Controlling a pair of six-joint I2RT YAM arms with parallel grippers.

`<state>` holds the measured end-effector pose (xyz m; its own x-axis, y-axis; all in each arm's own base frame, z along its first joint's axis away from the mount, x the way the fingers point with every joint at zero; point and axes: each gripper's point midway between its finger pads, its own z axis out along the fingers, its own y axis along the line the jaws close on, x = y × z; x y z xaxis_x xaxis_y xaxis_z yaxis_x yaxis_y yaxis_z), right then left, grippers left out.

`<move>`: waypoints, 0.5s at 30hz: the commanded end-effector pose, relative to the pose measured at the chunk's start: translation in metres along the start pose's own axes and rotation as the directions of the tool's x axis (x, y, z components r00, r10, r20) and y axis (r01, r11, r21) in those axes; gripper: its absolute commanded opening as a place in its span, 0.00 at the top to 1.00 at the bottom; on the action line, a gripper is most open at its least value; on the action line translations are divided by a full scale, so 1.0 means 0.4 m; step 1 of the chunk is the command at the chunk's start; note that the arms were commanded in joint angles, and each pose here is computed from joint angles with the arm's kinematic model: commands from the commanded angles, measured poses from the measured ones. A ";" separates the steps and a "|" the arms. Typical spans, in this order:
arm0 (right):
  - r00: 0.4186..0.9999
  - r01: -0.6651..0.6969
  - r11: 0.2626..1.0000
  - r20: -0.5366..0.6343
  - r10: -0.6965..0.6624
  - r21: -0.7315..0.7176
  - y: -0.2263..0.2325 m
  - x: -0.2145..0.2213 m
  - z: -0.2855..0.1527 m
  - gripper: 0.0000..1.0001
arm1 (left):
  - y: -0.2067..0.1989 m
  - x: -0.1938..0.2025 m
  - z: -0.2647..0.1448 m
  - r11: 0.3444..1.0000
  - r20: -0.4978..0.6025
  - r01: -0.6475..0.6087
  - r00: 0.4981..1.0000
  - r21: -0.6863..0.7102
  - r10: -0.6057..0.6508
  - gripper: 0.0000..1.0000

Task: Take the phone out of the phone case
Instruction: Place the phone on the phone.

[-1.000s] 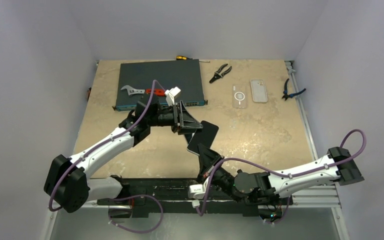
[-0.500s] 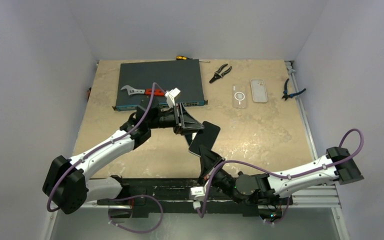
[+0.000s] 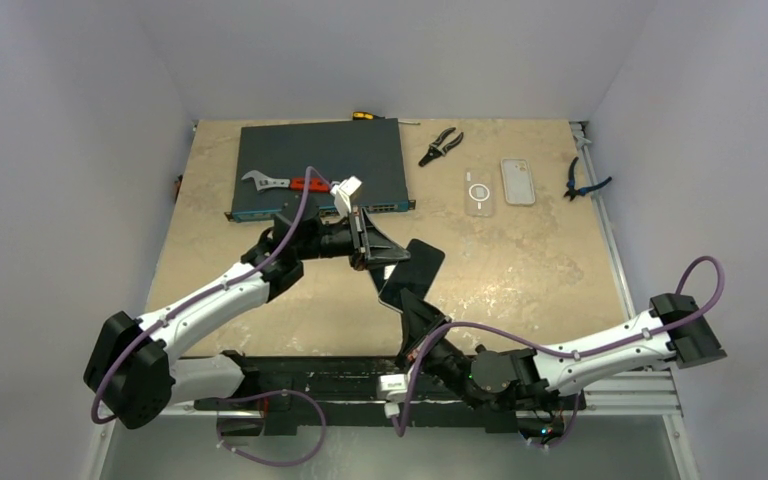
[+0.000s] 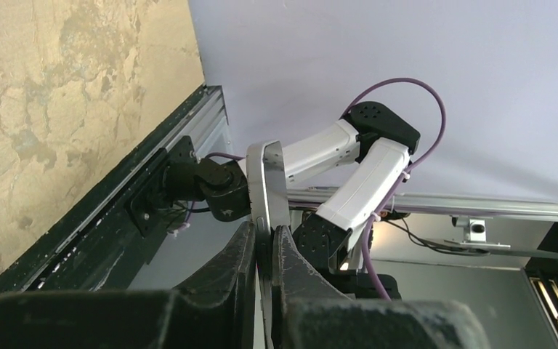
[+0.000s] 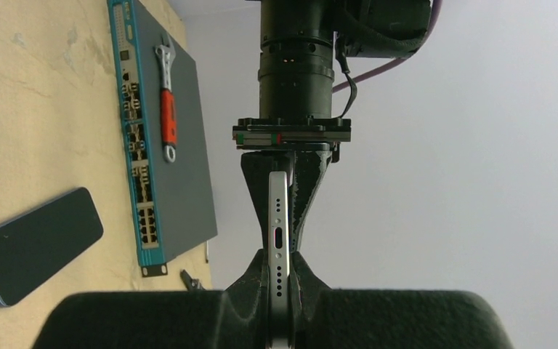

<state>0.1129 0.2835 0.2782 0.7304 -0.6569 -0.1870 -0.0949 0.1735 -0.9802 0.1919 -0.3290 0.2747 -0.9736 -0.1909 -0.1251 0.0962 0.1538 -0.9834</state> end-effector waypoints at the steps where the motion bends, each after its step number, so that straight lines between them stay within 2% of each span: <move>1: 0.993 -0.118 0.993 0.025 0.118 0.022 -0.017 -0.020 0.005 0.96 | -0.118 0.022 -0.026 0.979 0.031 -0.141 0.990 0.149 0.138 1.00; 2: 0.987 -0.160 0.987 0.018 0.160 0.024 -0.021 -0.021 0.006 0.77 | -0.129 0.007 -0.036 0.977 0.075 -0.151 0.987 0.153 0.140 1.00; 3: 0.983 -0.184 0.983 -0.001 0.184 0.001 -0.007 -0.021 0.008 0.64 | -0.142 -0.011 -0.047 0.974 0.123 -0.159 0.982 0.162 0.140 1.00; 5: 0.968 -0.249 0.966 -0.029 0.247 -0.065 0.023 -0.028 0.009 0.47 | -0.179 -0.055 -0.074 0.967 0.215 -0.167 0.969 0.193 0.124 1.00; 6: 0.957 -0.290 0.953 -0.026 0.289 -0.089 0.033 -0.034 0.006 0.35 | -0.194 -0.073 -0.086 0.964 0.248 -0.168 0.962 0.206 0.115 1.00; 7: 0.948 -0.319 0.942 -0.019 0.319 -0.106 0.041 -0.039 0.003 0.17 | -0.215 -0.088 -0.095 0.959 0.277 -0.178 0.954 0.222 0.113 1.00; 8: 0.940 -0.341 0.933 -0.013 0.342 -0.118 0.045 -0.043 0.001 0.04 | -0.228 -0.102 -0.100 0.956 0.300 -0.183 0.948 0.228 0.109 1.00; 11: 0.906 -0.420 0.895 -0.024 0.422 -0.149 0.059 -0.050 -0.006 0.01 | -0.262 -0.141 -0.119 0.949 0.365 -0.209 0.924 0.234 0.113 1.00; 13: 0.847 -0.531 0.826 -0.078 0.526 -0.191 0.087 -0.055 -0.015 0.01 | -0.262 -0.180 -0.152 0.951 0.430 -0.230 0.895 0.209 0.122 1.00; 15: 0.738 -0.672 0.705 -0.129 0.662 -0.226 0.115 -0.073 -0.029 0.01 | -0.230 -0.238 -0.202 0.959 0.520 -0.261 0.838 0.113 0.167 1.00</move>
<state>0.0993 0.2967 0.2610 0.6102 -0.5622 -0.5582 -0.4607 0.3214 -0.8273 0.2285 -0.2918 0.3279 -0.8626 -0.4466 -0.2375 0.2235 0.0847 -0.9710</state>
